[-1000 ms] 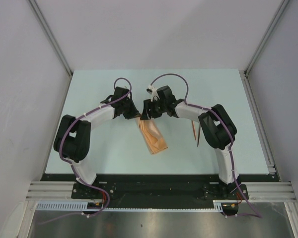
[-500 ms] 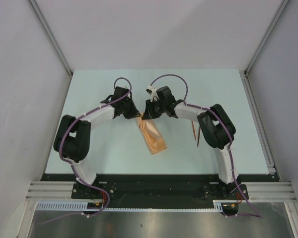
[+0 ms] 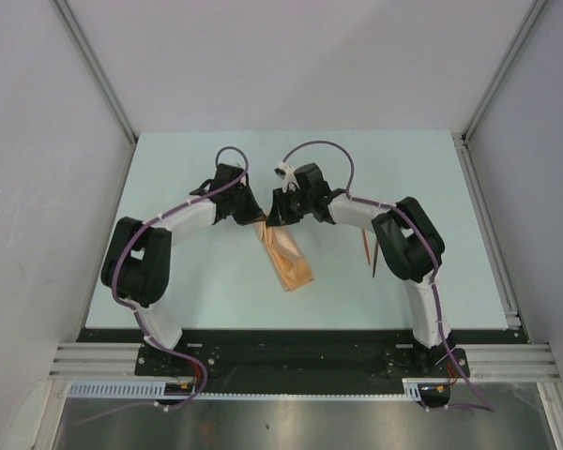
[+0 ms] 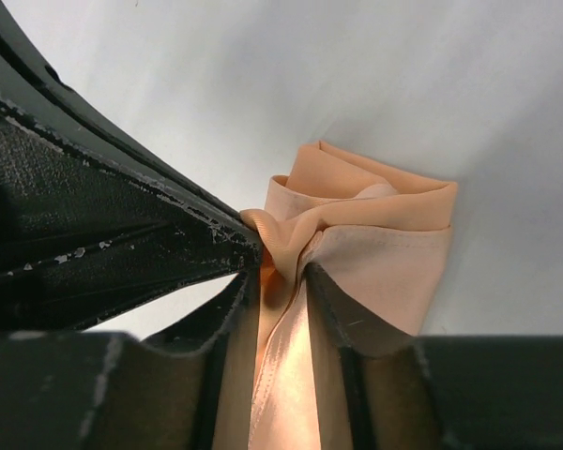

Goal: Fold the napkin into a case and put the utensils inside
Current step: Pick up the top corner of the smaller rectangle folded napkin from the center of the board, then grasp the top corner of the smaller rectangle folded napkin from the folded napkin.

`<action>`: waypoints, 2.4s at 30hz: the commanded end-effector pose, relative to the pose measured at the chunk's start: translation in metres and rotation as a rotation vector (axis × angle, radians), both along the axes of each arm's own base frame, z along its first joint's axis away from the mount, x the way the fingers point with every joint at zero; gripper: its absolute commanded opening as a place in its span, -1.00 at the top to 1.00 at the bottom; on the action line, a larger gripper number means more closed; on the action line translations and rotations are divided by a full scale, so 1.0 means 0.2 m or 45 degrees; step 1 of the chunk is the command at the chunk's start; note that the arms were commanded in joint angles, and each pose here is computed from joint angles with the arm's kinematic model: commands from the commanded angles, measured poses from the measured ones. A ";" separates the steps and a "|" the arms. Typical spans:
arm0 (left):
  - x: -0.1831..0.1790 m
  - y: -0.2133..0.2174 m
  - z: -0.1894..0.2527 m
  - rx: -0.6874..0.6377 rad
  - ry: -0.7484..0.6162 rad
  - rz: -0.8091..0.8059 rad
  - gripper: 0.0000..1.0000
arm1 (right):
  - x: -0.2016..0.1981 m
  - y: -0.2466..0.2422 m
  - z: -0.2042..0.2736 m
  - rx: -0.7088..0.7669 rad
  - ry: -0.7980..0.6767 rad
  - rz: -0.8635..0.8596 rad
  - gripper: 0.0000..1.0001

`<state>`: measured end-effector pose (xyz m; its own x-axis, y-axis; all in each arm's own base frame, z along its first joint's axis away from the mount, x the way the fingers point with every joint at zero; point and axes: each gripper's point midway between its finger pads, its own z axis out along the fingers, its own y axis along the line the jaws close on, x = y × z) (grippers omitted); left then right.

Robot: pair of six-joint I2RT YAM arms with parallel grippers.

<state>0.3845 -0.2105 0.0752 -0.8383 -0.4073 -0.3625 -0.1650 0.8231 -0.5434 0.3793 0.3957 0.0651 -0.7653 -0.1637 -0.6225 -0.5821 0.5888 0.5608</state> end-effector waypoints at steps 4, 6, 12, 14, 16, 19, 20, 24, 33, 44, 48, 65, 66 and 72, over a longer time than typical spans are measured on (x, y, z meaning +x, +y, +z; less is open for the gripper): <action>0.06 -0.03 0.12 -0.068 -0.059 0.020 0.85 | -0.03 0.08 0.16 0.089 -0.079 0.040 0.28; 0.06 -0.03 0.12 -0.067 -0.055 0.023 0.87 | -0.03 0.08 0.18 0.101 -0.086 0.041 0.24; 0.06 -0.03 0.10 -0.064 -0.033 0.032 0.91 | -0.05 0.07 0.18 0.114 -0.083 0.035 0.18; 0.07 -0.04 0.11 -0.073 -0.041 0.032 0.91 | -0.04 0.08 0.19 0.119 -0.090 0.035 0.13; 0.07 -0.04 0.11 -0.076 -0.041 0.035 0.91 | -0.05 0.08 0.18 0.122 -0.081 0.037 0.10; 0.07 -0.04 0.11 -0.066 -0.037 0.029 0.92 | -0.04 0.08 0.19 0.122 -0.090 0.026 0.07; 0.07 -0.03 0.11 -0.066 -0.039 0.031 0.92 | -0.03 0.08 0.20 0.128 -0.095 0.028 0.02; 0.06 -0.04 0.11 -0.074 -0.036 0.029 0.92 | -0.01 0.07 0.19 0.110 -0.105 0.006 0.01; 0.06 -0.04 0.13 -0.077 -0.049 0.025 0.92 | 0.01 0.06 0.16 0.092 -0.106 -0.033 0.72; -0.02 0.14 0.28 0.095 -0.226 0.064 -0.18 | 0.02 -0.01 0.22 0.092 -0.059 -0.038 1.00; -0.08 0.22 0.18 0.257 -0.190 0.080 0.28 | 0.01 -0.05 0.24 0.058 -0.016 -0.072 1.00; -0.05 0.07 -0.04 0.620 -0.100 -0.025 0.31 | 0.02 -0.06 0.23 0.039 0.053 -0.093 1.00; -0.04 0.06 -0.04 0.614 -0.099 -0.033 0.31 | 0.01 -0.06 0.22 0.036 0.055 -0.090 1.00; -0.01 0.04 -0.07 0.629 -0.079 -0.042 0.34 | 0.02 -0.06 0.20 0.035 0.070 -0.098 1.00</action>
